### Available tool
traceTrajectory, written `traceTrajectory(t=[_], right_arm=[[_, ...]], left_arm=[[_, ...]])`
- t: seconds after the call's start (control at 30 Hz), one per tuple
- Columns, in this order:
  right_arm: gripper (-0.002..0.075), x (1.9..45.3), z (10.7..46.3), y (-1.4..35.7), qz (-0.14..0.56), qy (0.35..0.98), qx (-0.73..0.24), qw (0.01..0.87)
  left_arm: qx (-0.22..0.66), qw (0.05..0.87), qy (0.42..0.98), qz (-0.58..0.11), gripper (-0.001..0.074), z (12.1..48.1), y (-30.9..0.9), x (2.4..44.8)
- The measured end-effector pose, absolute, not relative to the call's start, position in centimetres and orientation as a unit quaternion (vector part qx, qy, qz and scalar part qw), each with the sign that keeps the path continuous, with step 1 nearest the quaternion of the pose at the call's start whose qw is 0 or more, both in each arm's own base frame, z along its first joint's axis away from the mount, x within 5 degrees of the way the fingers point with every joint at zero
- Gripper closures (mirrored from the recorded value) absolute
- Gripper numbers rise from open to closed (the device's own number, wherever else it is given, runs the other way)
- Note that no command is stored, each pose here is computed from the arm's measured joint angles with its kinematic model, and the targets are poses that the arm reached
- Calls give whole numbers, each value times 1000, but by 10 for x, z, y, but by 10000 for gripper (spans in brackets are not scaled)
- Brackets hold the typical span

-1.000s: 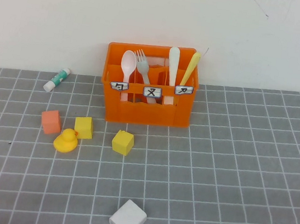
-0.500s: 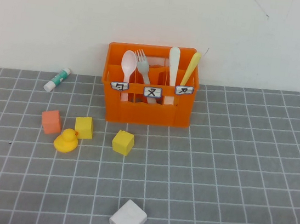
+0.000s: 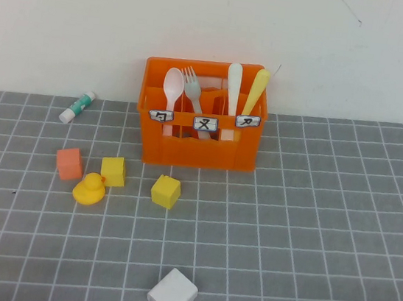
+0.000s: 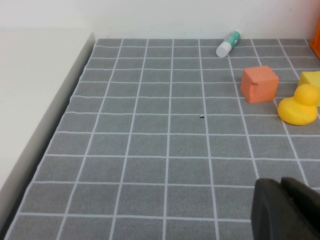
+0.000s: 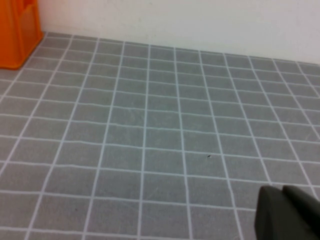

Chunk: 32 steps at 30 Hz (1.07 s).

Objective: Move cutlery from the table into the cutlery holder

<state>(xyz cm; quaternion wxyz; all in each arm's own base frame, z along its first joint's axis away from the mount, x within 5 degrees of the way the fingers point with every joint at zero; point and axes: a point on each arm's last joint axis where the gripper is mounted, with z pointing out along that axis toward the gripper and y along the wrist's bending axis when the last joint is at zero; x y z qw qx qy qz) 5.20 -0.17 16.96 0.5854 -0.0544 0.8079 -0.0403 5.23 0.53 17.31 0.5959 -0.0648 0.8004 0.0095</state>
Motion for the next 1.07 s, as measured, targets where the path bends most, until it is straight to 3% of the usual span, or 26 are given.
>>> traceTrajectory(t=[1.07], right_arm=[[729, 52, 169, -2, -39, 811, -55, 582]], left_arm=[[-66, 596, 800, 9, 736, 173, 5, 52]])
